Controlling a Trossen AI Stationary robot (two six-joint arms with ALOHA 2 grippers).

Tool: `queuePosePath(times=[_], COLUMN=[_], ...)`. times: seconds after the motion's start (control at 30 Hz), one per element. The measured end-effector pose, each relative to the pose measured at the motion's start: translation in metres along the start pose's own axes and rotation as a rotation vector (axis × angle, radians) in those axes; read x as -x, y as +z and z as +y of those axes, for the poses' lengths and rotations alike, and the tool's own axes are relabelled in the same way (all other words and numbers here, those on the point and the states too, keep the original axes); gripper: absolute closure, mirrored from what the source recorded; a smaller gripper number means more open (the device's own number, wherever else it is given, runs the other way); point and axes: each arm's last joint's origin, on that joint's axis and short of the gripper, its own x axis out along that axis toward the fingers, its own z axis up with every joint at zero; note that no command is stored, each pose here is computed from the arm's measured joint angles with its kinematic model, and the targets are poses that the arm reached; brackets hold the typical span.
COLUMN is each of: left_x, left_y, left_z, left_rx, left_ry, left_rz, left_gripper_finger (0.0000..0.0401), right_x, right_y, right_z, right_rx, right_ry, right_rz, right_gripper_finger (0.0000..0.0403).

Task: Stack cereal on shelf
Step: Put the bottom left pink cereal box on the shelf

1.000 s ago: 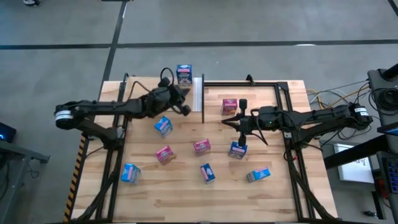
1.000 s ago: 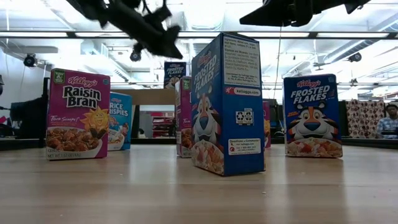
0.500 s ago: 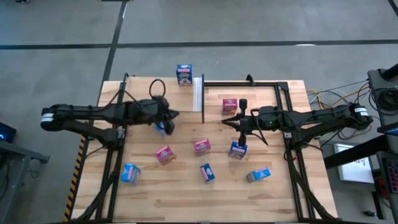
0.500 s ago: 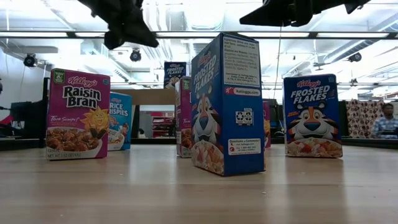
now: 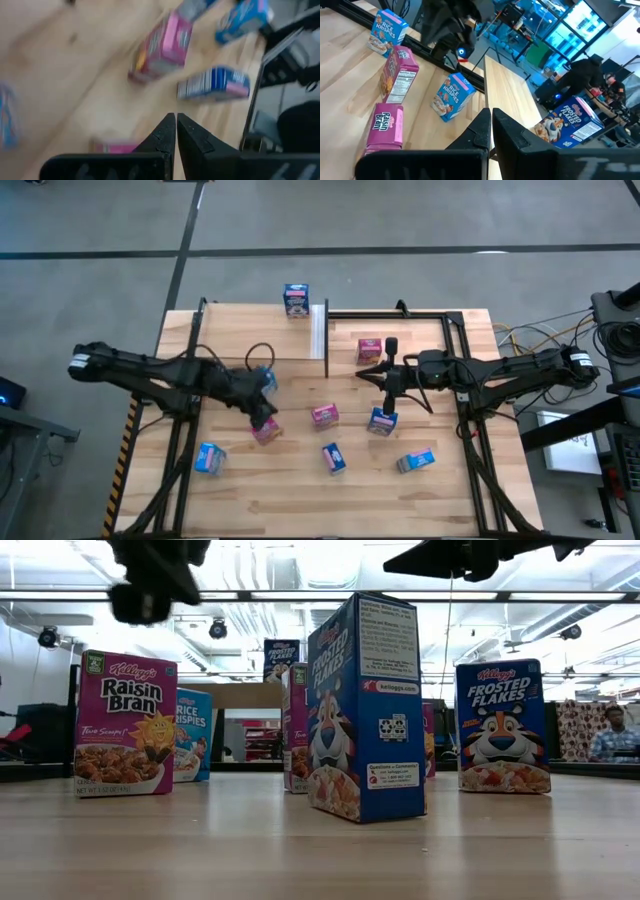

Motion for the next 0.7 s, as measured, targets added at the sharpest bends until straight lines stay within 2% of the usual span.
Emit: queuePosePath(times=[0.23, 0.37, 0.53, 0.7], left_x=[0.005, -0.004, -0.015, -0.019], left_y=[-0.007, -0.011, -0.013, -0.014], left_z=[-0.027, -0.038, -0.046, -0.046], left_rx=[-0.029, -0.073, -0.085, -0.077], left_ry=[0.215, 0.324, 0.354, 0.362], left_rz=[0.184, 0.291, 0.353, 0.377], left_gripper_finger=[0.0401, 0.0401, 0.038, 0.0317], right_x=[0.0, 0.0, 0.0, 0.0], right_y=[0.001, 0.001, 0.001, 0.001], right_z=[-0.001, -0.001, -0.001, -0.001], right_rx=[-0.008, -0.016, -0.018, -0.028], right_ry=[-0.007, -0.007, -0.007, -0.007], right_rz=[-0.011, -0.011, -0.011, -0.011], right_gripper_finger=[0.0394, 0.0394, 0.0394, 0.0394])
